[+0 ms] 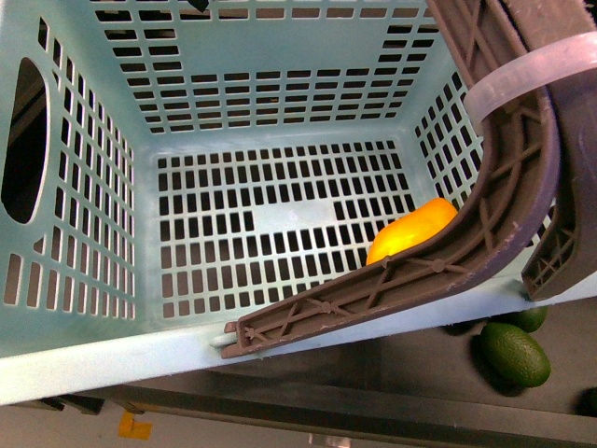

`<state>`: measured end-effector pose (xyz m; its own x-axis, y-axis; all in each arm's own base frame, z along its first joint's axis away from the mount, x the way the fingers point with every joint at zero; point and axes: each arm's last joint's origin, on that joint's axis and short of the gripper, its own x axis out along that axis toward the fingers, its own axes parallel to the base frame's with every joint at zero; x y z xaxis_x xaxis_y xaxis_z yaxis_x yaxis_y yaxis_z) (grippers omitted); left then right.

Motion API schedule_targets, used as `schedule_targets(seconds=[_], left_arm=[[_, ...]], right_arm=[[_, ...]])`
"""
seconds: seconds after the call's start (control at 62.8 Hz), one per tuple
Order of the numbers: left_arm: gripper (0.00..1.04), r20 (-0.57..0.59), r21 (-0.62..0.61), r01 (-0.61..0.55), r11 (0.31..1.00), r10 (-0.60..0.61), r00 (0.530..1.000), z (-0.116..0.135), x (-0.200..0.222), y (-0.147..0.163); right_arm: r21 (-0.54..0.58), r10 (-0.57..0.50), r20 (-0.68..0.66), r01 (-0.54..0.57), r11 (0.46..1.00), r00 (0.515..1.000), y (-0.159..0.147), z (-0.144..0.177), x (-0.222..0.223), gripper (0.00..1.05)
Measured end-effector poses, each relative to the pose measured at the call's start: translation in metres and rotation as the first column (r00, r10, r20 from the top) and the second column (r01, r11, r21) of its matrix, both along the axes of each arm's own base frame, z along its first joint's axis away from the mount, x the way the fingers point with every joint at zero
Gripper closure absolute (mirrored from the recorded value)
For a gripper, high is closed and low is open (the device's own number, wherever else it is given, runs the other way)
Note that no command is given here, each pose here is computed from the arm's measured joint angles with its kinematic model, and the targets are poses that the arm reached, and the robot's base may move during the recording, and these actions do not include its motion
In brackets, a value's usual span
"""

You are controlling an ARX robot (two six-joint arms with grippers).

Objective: Pick mango and avocado into basket

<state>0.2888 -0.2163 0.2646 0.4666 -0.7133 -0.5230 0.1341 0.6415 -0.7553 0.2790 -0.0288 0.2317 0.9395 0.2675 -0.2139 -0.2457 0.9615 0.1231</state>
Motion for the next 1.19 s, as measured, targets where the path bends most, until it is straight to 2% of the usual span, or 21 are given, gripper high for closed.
schedule_targets(seconds=[0.35,0.589,0.748,0.796,0.891,0.987,1.035,1.098,1.194], left_arm=[[0.91,0.0,0.0,0.0,1.0,0.0,1.0,0.0,0.0,0.0],[0.91,0.001,0.002,-0.003,1.0,0.003,1.0,0.0,0.0,0.0],[0.91,0.001,0.009,-0.02,1.0,0.02,1.0,-0.001,0.002,0.002],[0.91,0.002,0.01,-0.022,1.0,0.022,1.0,-0.001,0.002,0.002],[0.91,0.002,0.01,-0.022,1.0,0.022,1.0,-0.001,0.002,0.002],[0.91,0.0,0.007,-0.015,1.0,0.015,1.0,-0.001,0.002,0.002],[0.91,-0.003,0.004,-0.012,1.0,0.012,1.0,-0.001,0.002,0.002],[0.91,-0.007,-0.001,-0.005,1.0,0.005,1.0,-0.001,0.001,0.001],[0.91,-0.004,0.002,-0.003,1.0,0.003,1.0,-0.001,0.001,0.001]], right_arm=[[0.081,0.157,0.01,-0.157,0.984,0.988,0.099,-0.001,0.044,0.51],[0.114,0.148,-0.056,-0.141,0.983,0.987,0.121,-0.026,0.059,0.51],[0.136,0.139,-0.07,-0.128,0.982,0.988,0.13,-0.03,0.062,0.51],[0.141,0.134,-0.068,-0.124,0.982,0.989,0.131,-0.03,0.061,0.44],[0.139,0.123,-0.053,-0.115,0.984,0.991,0.131,-0.022,0.057,0.23],[0.129,0.094,-0.036,-0.089,0.988,0.995,0.127,-0.014,0.05,0.1],[0.128,0.072,-0.028,-0.068,0.99,0.997,0.123,-0.009,0.045,0.07],[0.121,0.024,-0.005,-0.023,0.992,1.0,0.115,0.004,0.031,0.09],[0.107,-0.125,0.025,0.122,0.987,0.992,0.093,0.024,0.005,0.09]])
